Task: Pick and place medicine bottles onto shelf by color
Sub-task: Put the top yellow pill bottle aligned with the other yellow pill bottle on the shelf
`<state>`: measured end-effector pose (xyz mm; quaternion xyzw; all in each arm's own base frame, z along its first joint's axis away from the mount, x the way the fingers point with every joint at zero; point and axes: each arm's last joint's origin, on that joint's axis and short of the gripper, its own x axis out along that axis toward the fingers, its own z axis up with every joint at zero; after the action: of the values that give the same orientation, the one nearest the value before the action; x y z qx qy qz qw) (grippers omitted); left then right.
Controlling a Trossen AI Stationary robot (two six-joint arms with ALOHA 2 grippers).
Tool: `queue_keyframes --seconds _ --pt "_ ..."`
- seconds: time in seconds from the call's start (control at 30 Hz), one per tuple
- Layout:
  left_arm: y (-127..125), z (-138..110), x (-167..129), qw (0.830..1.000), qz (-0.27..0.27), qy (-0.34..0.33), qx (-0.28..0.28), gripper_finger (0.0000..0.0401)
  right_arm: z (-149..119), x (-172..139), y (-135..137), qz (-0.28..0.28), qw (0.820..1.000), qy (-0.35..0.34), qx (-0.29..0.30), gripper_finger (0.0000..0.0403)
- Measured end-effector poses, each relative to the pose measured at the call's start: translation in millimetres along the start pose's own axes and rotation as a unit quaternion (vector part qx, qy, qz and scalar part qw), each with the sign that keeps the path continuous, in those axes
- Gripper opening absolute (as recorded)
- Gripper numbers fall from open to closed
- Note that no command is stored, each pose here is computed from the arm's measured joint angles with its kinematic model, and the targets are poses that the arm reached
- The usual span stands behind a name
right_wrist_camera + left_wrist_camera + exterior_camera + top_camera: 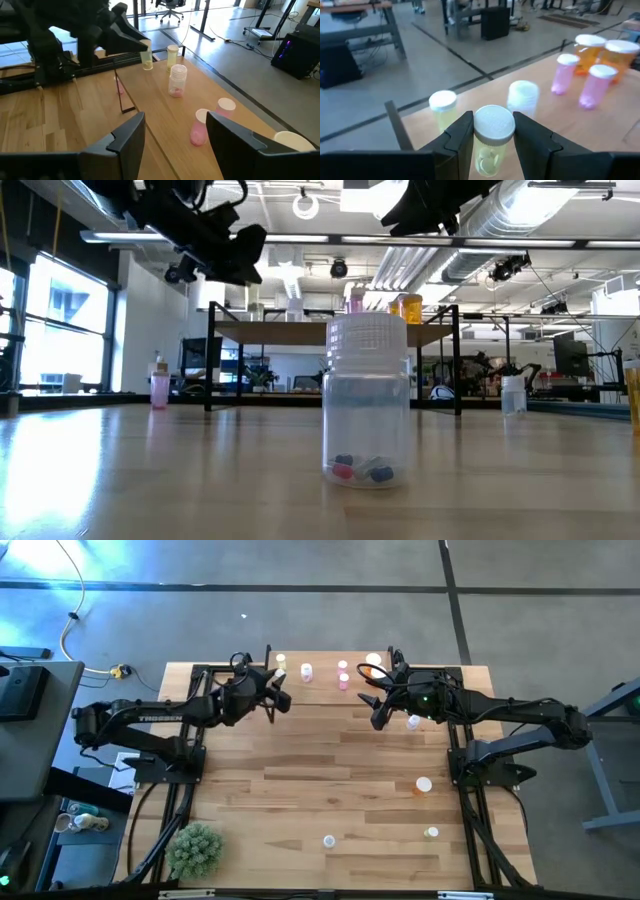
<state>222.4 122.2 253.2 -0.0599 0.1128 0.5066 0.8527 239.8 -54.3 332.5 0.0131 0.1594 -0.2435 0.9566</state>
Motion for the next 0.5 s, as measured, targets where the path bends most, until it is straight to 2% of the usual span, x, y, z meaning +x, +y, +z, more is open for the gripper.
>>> queue_keyframes --seconds 0.13,0.23,0.5 --pt "6 -3 8 1.0 0.013 0.01 -0.004 0.0115 0 0 0 0.0 1.0 0.0 0.0 0.0202" --pt "10 -4 13 1.0 0.002 0.018 -0.018 0.0115 0 0 0 0.0 1.0 0.0 -0.001 0.0202" --pt "8 -12 21 0.999 0.011 0.034 -0.009 0.0115 0 0 0 0.0 1.0 0.0 -0.001 0.0202"
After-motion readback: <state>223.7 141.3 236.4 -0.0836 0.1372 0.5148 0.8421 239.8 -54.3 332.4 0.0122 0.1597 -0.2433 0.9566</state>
